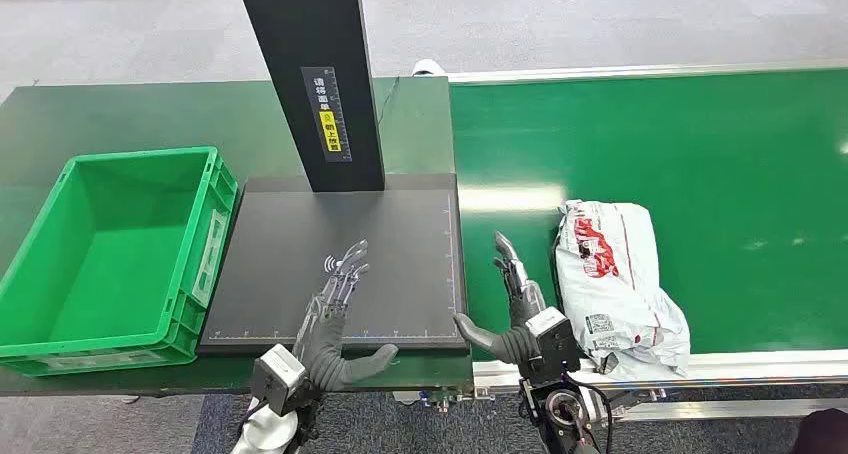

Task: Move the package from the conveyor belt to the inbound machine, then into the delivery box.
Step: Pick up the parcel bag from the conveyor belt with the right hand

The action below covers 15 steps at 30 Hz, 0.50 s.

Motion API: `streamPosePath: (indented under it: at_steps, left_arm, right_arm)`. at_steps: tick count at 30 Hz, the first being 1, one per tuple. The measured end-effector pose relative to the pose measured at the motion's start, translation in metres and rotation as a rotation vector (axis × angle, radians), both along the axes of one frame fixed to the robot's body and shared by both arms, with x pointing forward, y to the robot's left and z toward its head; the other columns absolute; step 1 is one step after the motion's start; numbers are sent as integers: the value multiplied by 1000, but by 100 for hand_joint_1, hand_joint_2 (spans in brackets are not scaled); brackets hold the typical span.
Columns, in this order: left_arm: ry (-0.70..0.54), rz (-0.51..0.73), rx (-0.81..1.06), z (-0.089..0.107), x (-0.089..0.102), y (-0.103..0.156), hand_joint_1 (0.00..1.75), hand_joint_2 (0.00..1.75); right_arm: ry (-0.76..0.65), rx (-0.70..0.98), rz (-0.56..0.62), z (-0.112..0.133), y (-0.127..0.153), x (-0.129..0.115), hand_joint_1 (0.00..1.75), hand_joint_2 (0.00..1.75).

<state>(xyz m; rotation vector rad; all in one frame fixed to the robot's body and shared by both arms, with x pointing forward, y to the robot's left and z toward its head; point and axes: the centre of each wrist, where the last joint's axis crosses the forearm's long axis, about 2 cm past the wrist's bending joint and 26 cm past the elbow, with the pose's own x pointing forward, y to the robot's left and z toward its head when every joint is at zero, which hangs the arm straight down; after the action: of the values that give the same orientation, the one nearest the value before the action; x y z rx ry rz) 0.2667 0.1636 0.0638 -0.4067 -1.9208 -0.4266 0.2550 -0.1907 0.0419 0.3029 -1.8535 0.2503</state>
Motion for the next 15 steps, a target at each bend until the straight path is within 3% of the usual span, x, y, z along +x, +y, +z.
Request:
streamPosePath:
  at_steps: [15]
  left_arm:
    - [-5, 16, -11, 2, 0, 6, 0, 175]
  right_arm:
    - [-29, -169, -222, 8, -66, 10, 0, 175]
